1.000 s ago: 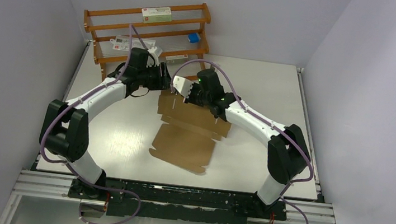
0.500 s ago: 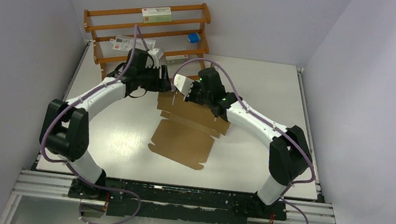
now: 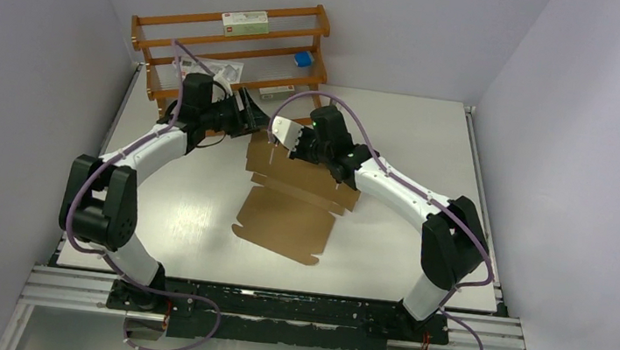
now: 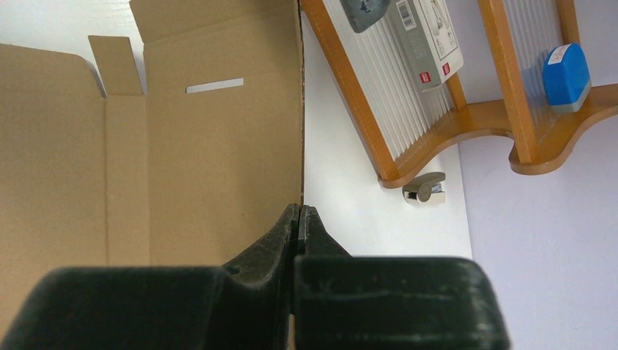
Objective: Fold the paper box
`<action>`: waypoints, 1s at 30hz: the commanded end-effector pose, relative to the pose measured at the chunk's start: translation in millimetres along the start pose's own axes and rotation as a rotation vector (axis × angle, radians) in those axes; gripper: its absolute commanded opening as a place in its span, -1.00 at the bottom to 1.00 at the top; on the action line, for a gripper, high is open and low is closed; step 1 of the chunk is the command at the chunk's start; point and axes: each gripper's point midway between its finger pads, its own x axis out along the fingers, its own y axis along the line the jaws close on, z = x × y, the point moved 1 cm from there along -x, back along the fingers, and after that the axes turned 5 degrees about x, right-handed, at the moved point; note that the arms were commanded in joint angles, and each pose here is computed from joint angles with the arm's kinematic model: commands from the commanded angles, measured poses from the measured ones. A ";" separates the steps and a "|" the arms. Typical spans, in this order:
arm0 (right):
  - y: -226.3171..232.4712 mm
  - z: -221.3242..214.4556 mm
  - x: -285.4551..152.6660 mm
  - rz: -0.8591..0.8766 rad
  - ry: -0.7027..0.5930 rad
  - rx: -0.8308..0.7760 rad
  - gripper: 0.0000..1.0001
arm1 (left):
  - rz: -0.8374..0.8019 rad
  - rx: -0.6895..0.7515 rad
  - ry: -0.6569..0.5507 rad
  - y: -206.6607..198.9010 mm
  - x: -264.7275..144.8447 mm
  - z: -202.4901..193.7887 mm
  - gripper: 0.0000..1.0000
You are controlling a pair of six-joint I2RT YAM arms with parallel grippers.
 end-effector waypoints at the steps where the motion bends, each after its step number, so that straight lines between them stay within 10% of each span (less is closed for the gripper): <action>1: -8.9 15.3 -5.6 -0.027 -0.047 -0.014 -1.00 | -0.066 -0.086 0.003 -12.0 3.1 0.4 0.37; 30: -1.0 16.1 -7.8 -0.005 -0.062 -0.009 -1.00 | 0.080 -0.201 0.030 30.1 35.2 0.4 0.19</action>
